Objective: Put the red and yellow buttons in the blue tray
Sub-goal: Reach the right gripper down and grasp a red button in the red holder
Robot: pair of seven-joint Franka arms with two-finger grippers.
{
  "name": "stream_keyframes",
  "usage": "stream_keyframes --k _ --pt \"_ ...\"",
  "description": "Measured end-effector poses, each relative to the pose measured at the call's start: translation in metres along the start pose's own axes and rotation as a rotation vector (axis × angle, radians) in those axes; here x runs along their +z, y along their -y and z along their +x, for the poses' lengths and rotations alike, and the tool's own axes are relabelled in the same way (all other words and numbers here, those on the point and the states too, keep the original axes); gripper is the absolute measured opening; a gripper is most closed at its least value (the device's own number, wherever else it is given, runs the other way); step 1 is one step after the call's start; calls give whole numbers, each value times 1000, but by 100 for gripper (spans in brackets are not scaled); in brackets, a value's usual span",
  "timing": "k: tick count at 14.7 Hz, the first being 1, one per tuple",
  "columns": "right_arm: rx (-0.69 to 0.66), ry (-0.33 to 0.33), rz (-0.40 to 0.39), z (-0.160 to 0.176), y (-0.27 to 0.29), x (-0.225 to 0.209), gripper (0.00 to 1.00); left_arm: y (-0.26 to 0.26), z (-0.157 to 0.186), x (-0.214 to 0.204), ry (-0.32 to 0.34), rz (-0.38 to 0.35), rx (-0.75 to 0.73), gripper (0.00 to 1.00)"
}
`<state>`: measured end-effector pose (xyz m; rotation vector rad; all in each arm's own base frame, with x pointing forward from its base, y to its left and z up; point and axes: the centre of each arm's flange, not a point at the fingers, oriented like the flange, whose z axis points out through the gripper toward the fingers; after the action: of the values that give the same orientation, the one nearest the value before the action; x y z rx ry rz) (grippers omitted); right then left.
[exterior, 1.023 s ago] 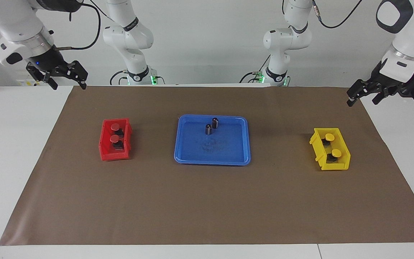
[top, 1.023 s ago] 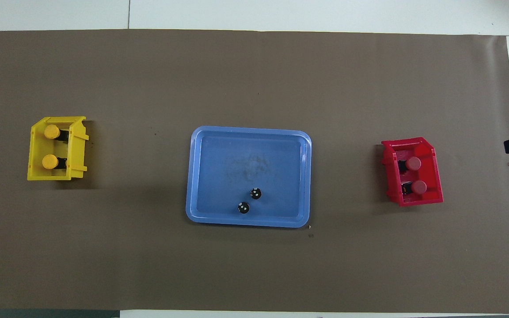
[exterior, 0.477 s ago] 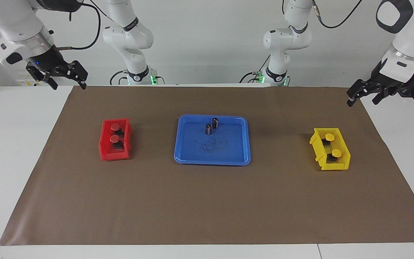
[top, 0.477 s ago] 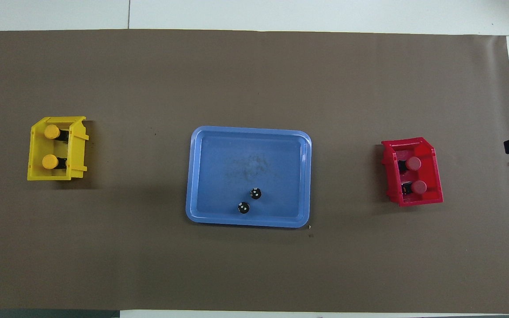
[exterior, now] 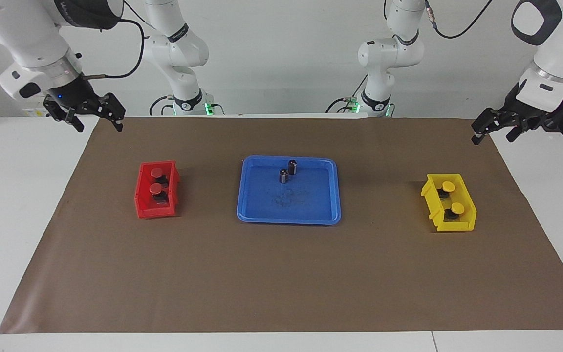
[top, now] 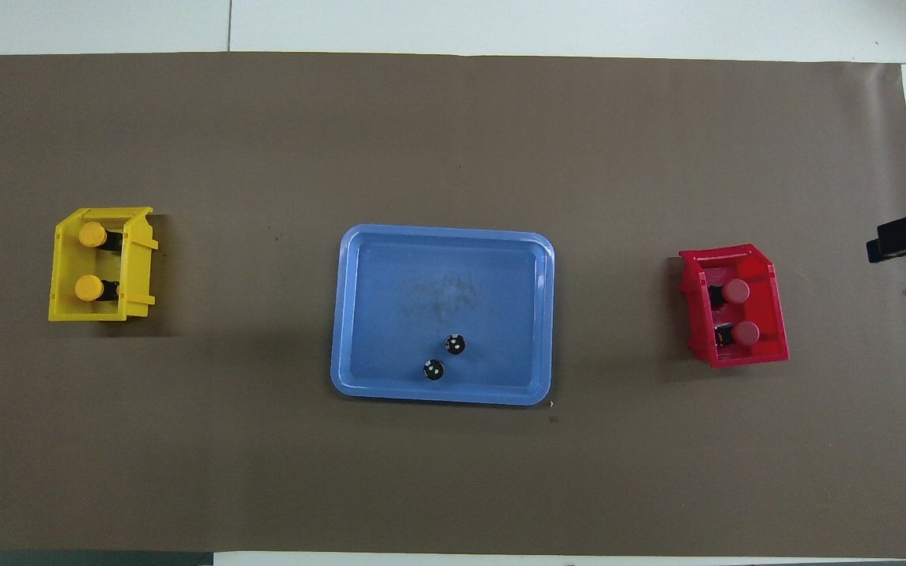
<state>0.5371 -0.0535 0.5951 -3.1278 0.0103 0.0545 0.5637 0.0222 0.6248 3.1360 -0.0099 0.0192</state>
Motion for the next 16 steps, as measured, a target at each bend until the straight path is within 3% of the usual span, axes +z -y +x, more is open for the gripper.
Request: stream_keyframes --k 5,9,10,16 --pt "11 7 7 3 13 102 97 0 0 0 0 0 0 100" --pt "-1 -12 4 15 20 176 80 0 0 0 0 0 0 100" --pt "-5 -18 4 14 22 190 80 0 0 0 0 0 0 100" --pt "-17 -36 2 10 29 215 66 0 0 0 0 0 0 100"
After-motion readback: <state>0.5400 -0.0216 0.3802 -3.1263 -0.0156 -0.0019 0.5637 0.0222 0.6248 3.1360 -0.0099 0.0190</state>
